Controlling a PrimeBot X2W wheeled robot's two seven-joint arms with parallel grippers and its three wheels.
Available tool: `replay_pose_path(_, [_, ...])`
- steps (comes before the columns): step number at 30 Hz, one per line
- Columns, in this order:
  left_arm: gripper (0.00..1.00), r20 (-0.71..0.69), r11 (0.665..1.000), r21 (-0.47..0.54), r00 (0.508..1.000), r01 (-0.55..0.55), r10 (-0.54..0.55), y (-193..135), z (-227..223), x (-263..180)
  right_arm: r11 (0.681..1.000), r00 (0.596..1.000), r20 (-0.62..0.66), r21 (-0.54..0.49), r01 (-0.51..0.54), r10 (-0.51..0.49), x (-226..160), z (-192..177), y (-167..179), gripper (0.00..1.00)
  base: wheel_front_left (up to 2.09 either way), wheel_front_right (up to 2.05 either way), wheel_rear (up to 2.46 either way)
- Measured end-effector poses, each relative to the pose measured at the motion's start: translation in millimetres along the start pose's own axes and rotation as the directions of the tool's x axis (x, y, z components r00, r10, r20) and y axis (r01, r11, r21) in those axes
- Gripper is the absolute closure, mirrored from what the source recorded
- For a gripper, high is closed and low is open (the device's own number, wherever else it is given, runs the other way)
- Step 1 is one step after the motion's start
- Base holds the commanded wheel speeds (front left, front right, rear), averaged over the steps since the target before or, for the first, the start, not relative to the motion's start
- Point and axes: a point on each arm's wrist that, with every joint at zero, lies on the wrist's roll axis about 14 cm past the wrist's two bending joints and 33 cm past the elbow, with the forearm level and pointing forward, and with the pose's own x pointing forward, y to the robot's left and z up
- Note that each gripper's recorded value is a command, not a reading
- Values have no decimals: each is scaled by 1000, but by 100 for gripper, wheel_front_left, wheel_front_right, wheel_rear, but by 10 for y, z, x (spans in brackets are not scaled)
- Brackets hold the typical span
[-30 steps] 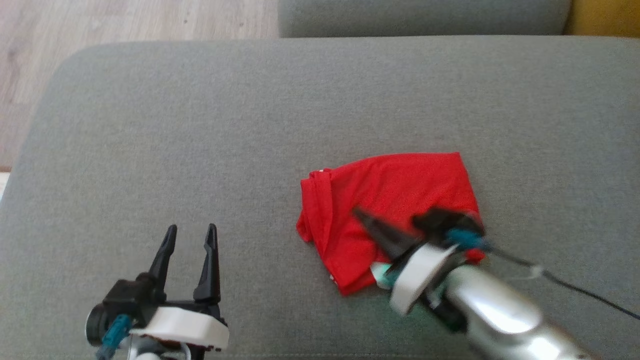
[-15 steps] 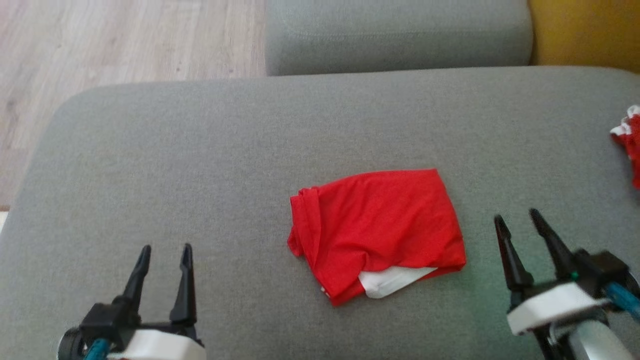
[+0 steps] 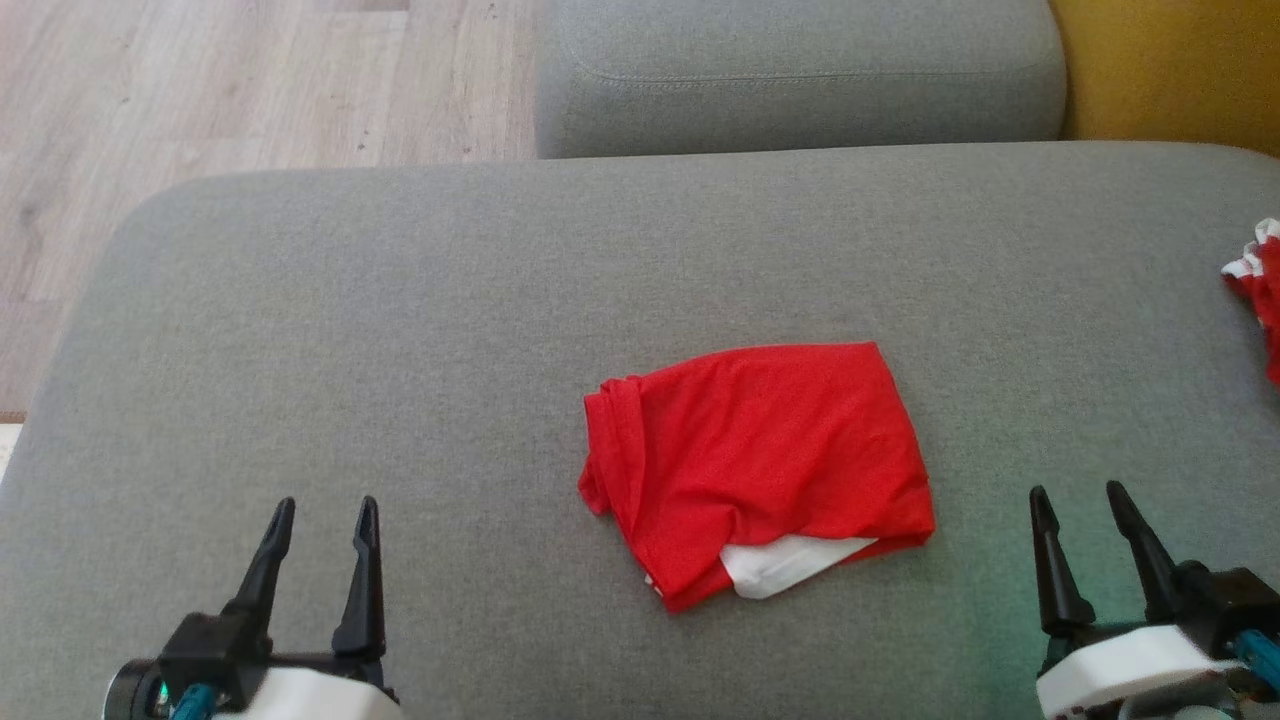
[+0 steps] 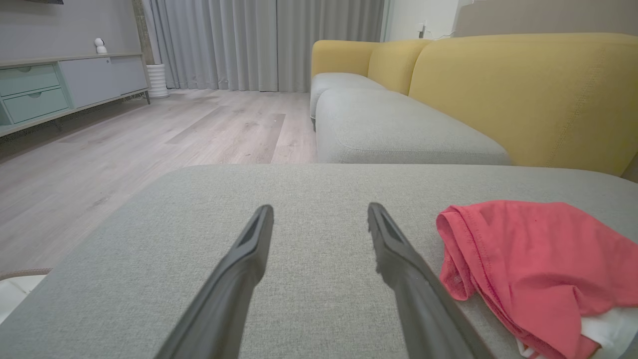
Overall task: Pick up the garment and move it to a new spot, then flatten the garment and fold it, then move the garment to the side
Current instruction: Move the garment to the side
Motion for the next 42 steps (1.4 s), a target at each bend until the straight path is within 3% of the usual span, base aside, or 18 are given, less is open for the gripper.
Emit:
replay_pose_path(4, [0, -3, 1000, -1, 1000, -1, 1, 9, -10, -10, 1000, 1000, -4, 8, -5, 5, 16, -16, 28, 0, 0, 0, 0])
replay_pose_path(9, [0, -17, 1000, -1, 1000, -6, 6, 21, -48, 0, 992, 995, -93, 127, -8, 20, 142, -100, 106, 0, 0, 0, 0])
replay_pose_path(14, [0, -53, 1000, -7, 999, 3, -3, -16, -150, 45, 970, 962, -229, 224, -96, 148, 606, 63, 351, 0, 0, 0, 0])
replay_pose_path(17, [0, -58, 1000, -10, 998, 7, -7, -34, -166, 106, 958, 910, -355, 258, -125, 214, 776, -11, 456, 0, 0, 0, 0])
replay_pose_path(23, [0, -44, 1000, -19, 999, -25, 24, 33, -124, 184, 962, 749, -615, 250, -111, 246, 762, -588, 537, 0, 0, 0, 0])
replay_pose_path(26, [0, -61, 999, -13, 997, -53, 52, 101, -169, 158, 964, 714, -655, 245, -106, 245, 838, -682, 560, 0, 0, 0, 0])
replay_pose_path(27, [0, -66, 998, -11, 996, -58, 57, 112, -181, 153, 961, 716, -651, 254, -109, 254, 890, -660, 591, 30, 0, 0, 0])
replay_pose_path(28, [0, -70, 998, -10, 996, -61, 60, 120, -192, 151, 957, 722, -640, 269, -108, 261, 941, -632, 615, 100, 0, 0, 0])
replay_pose_path(34, [0, -65, 999, -25, 998, -24, 22, -15, -194, 275, 949, 769, -585, 304, -88, 259, 973, -514, 587, 100, 0, 0, 0])
replay_pose_path(38, [0, -50, 998, -38, 997, 53, -55, -240, -179, 442, 963, 817, -547, 266, -37, 183, 915, -380, 237, 100, 0, 0, 0])
replay_pose_path(42, [0, -19, 985, -47, 986, 164, -165, -562, -133, 684, 983, 893, -446, 183, 30, 56, 969, 48, -334, 100, 0, 0, 0])
